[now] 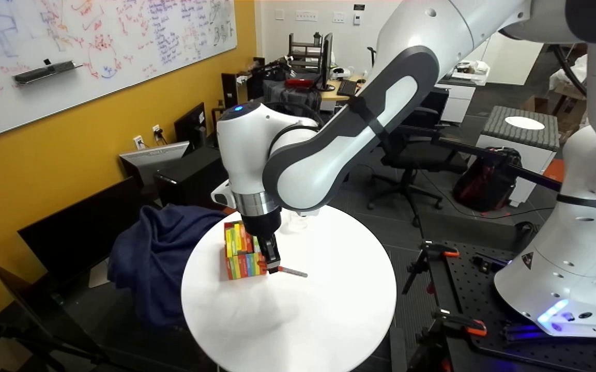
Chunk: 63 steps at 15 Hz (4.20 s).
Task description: Remove the marker from the cup and place it on the table and move the cup to the left
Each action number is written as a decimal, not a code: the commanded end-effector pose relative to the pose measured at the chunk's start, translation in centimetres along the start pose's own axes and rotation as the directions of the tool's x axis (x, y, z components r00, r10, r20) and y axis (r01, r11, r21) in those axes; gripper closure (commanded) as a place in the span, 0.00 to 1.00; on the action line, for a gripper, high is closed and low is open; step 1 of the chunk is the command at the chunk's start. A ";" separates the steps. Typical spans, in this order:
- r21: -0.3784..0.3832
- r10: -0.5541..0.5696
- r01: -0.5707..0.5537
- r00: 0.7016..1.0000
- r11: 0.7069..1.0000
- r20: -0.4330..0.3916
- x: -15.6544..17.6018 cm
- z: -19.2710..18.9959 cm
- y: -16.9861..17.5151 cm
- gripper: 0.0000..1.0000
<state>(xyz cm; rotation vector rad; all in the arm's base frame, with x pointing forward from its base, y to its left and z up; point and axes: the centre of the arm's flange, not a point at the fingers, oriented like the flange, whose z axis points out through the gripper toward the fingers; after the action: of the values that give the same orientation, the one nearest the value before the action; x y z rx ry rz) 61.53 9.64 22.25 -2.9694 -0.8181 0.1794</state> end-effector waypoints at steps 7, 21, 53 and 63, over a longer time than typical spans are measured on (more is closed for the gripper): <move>0.027 -0.011 0.007 0.990 1.000 0.140 3.0 1.6 0.2 0.57; -0.036 0.170 -0.169 0.984 0.985 0.047 0.8 -1.9 1.5 0.00; -0.091 0.389 -0.412 0.899 0.906 -0.200 -20.0 -1.8 16.8 0.00; -0.095 0.225 -0.245 0.957 0.965 -0.185 -19.6 1.3 18.6 0.00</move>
<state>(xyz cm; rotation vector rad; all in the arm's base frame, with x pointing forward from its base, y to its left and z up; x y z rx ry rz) 53.33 -15.91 22.06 -3.1503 -0.3925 -0.0693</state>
